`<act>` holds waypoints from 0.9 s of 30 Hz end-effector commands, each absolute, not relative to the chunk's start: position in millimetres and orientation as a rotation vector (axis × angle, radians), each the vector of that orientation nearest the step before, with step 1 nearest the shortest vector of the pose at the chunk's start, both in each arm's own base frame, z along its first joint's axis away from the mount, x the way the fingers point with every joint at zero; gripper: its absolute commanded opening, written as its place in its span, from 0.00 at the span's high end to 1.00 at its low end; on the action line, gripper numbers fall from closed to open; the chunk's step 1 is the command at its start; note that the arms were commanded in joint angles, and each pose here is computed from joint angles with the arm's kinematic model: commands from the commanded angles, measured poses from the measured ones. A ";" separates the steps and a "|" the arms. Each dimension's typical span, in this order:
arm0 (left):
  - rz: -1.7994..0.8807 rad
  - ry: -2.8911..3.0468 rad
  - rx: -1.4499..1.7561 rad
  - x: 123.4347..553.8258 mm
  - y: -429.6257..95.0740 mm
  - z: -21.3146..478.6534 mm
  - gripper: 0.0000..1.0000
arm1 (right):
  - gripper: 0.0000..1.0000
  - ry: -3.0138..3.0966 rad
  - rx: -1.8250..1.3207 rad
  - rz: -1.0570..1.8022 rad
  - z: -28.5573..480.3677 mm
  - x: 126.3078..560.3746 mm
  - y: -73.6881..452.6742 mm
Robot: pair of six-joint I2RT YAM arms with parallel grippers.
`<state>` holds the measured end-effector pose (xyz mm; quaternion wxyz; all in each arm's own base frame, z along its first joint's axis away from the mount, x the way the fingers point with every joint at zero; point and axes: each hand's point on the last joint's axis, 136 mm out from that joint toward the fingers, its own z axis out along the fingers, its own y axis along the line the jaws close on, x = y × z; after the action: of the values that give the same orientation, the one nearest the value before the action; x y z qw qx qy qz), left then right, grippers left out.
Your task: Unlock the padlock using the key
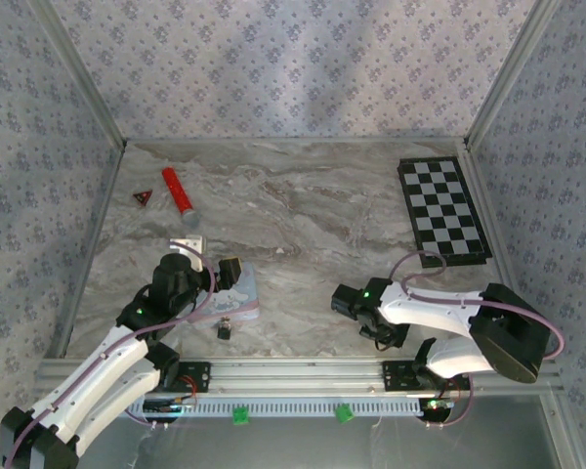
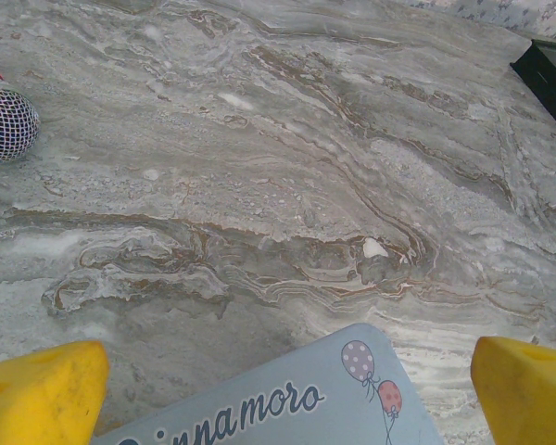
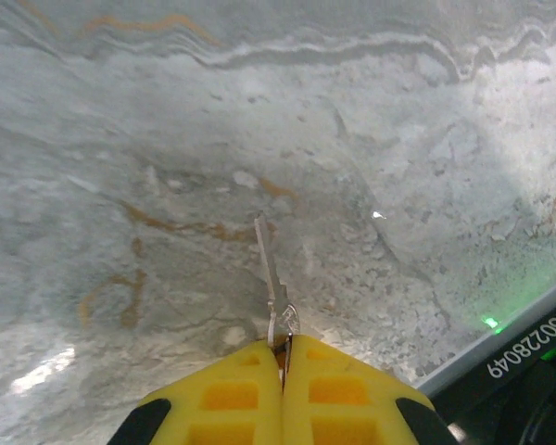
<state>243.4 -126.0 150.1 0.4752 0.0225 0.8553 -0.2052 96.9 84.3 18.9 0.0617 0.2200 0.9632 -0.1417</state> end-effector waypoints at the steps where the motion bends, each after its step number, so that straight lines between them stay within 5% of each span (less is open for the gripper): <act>1: -0.502 2.063 0.061 245.8 -127.4 154.3 0.00 | 1.00 2.837 0.601 -0.346 37.9 116.0 92.5; 18: -0.769 2.035 0.092 252.8 -169.5 187.9 0.00 | 1.00 2.093 -0.222 0.804 179.7 210.5 250.0; 27: -1.042 1.980 0.244 245.2 -213.2 241.2 0.06 | 1.00 1.660 -0.600 0.936 221.4 209.3 288.5</act>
<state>252.4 -192.2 206.6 0.4315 0.0637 0.8257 -0.3577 210.2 268.7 168.6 0.4702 -0.1846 0.7889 0.3499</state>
